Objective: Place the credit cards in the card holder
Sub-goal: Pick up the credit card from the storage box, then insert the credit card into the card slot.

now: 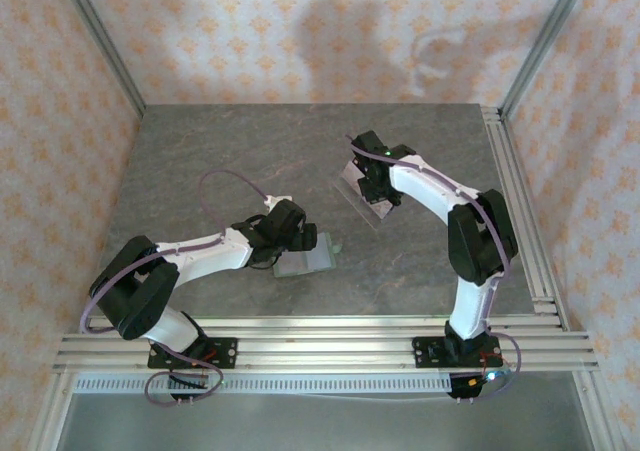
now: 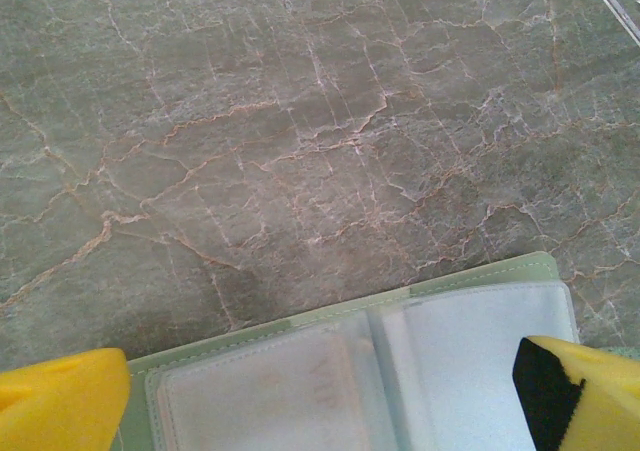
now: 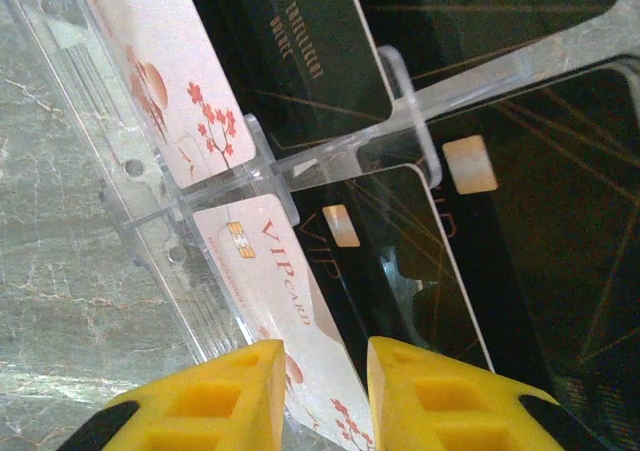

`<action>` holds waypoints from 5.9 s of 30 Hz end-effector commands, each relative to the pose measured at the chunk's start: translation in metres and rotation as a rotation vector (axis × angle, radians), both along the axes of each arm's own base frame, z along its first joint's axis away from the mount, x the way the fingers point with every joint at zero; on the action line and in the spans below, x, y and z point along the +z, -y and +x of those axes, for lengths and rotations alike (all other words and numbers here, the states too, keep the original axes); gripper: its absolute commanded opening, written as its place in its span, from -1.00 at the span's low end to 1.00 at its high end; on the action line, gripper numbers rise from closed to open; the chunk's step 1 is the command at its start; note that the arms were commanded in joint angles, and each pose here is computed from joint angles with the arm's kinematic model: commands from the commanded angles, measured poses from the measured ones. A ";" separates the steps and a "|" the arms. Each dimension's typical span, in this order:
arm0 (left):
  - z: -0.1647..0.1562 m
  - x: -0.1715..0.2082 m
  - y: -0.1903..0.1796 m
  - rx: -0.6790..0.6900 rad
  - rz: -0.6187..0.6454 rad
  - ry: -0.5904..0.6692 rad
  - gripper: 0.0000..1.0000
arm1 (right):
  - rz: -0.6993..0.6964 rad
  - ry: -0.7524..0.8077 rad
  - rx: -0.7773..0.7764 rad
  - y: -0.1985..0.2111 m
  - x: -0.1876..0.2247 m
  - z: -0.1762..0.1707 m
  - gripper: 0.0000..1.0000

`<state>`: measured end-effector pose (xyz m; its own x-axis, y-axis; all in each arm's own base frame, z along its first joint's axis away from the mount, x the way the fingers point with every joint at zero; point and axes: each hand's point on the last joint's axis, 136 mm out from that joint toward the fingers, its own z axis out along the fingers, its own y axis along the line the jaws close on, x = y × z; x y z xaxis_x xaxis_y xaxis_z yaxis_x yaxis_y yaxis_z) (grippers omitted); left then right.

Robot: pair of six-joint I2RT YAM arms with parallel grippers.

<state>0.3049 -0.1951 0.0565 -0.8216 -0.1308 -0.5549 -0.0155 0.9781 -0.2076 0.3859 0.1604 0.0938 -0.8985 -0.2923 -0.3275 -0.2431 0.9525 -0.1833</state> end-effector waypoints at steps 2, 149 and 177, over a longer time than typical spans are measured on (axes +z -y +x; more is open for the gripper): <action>0.006 0.009 -0.004 0.012 0.007 0.026 1.00 | 0.003 -0.032 -0.010 0.001 -0.012 -0.005 -0.45; -0.081 -0.047 -0.093 0.144 0.354 -0.140 0.92 | 1.229 -0.224 -0.052 -0.181 -0.048 -0.138 -1.00; -0.082 -0.047 -0.093 0.144 0.350 -0.136 0.92 | 1.232 -0.294 -0.037 -0.198 -0.058 -0.139 -1.00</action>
<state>0.2404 -0.1184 0.0238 -0.8454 -0.1106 -0.5225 -0.1713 0.9828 0.0691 0.2502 0.3500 0.0352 -0.9808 0.1190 -0.1546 -0.0803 0.4761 0.8757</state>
